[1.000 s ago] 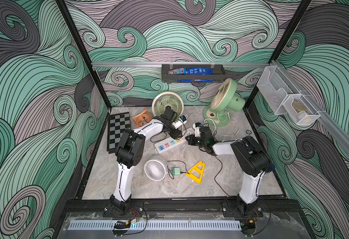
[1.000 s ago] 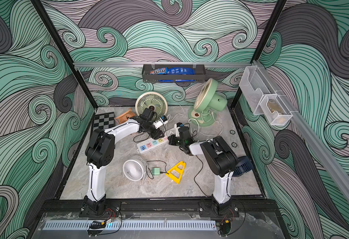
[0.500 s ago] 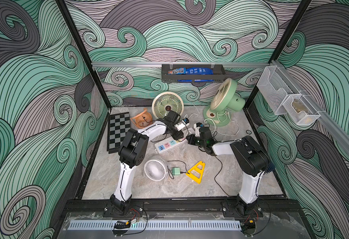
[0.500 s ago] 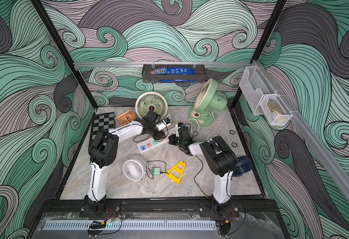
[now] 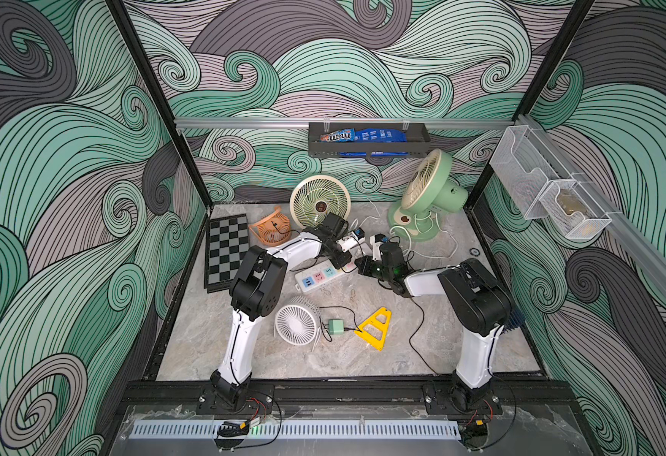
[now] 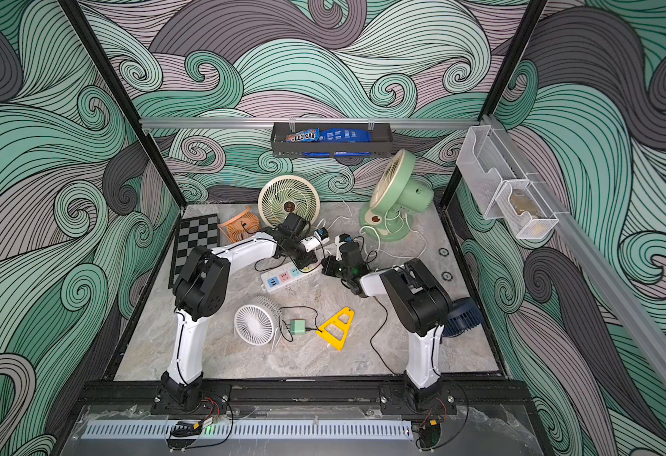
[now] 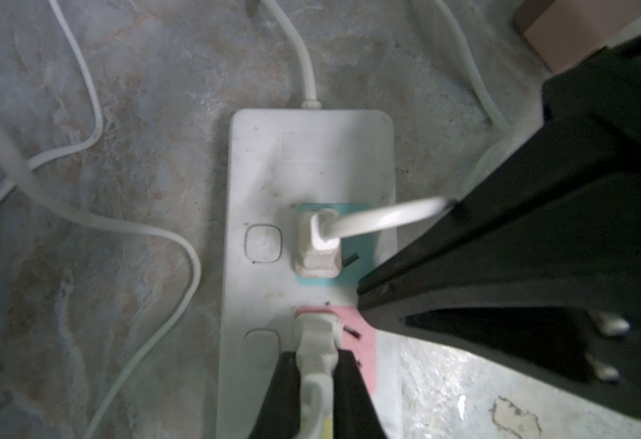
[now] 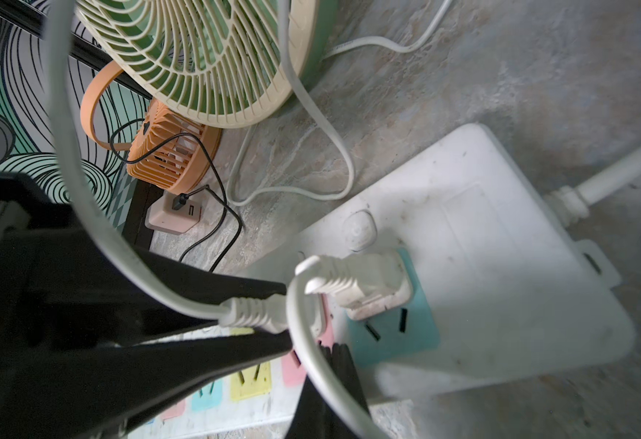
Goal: Unplug the desk fan from the power strip
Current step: Remove the plug from the socket.
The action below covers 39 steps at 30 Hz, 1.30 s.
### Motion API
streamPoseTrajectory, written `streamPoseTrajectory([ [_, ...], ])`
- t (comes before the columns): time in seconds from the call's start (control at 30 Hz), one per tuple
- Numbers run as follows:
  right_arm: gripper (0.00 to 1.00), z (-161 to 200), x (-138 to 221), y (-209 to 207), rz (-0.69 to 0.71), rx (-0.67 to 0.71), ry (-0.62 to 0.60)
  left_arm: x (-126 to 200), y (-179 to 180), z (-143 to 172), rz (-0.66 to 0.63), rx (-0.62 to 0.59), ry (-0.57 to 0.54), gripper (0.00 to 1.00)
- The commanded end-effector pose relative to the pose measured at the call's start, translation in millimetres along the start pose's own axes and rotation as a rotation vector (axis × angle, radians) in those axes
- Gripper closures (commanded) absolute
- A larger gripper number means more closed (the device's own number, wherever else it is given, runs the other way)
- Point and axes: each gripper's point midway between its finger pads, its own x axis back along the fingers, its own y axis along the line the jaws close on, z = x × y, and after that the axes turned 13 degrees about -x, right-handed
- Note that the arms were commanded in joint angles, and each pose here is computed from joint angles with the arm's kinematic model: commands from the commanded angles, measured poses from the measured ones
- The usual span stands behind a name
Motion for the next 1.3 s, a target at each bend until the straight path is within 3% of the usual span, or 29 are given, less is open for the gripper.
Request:
streamPoseTrajectory([
  [0.0,0.94,18.3,-6.6,-30.7,0.095,-0.03,0.046,-2.1,-1.1,-5.1,-0.009,-0.022,0.013,0.98],
  [0.23,0.94,23.0,-9.7,-35.2,0.109,-0.045,0.062,-2.9,-3.5,-1.8,-0.026,-0.036,0.036,1.0],
  [0.57,0.94,34.8,-12.8,-43.0,0.129,-0.074,0.097,8.2,7.1,-12.7,-0.2,-0.094,-0.004,1.0],
  [0.63,0.94,36.6,-12.9,-43.5,0.13,-0.075,0.1,7.6,7.7,-14.5,-0.148,-0.063,-0.004,1.0],
  [0.73,0.94,38.8,-13.8,-44.5,0.132,-0.076,0.105,7.7,0.8,-15.1,0.029,0.05,-0.016,1.0],
  [0.83,0.94,41.2,-14.8,-45.5,0.132,-0.082,0.111,7.1,-7.6,-12.4,0.085,0.051,-0.017,1.0],
  [1.1,0.94,44.2,-14.8,-47.5,0.136,-0.08,0.121,2.6,-10.6,-8.2,-0.142,-0.206,0.027,1.0],
  [1.17,0.94,45.8,-14.4,-48.9,0.14,-0.082,0.124,2.3,-5.2,-9.3,-0.199,-0.217,0.043,1.0],
  [1.27,0.94,46.1,-13.9,-48.9,0.14,-0.081,0.124,4.4,-1.8,-13.9,-0.177,-0.182,0.024,1.0],
])
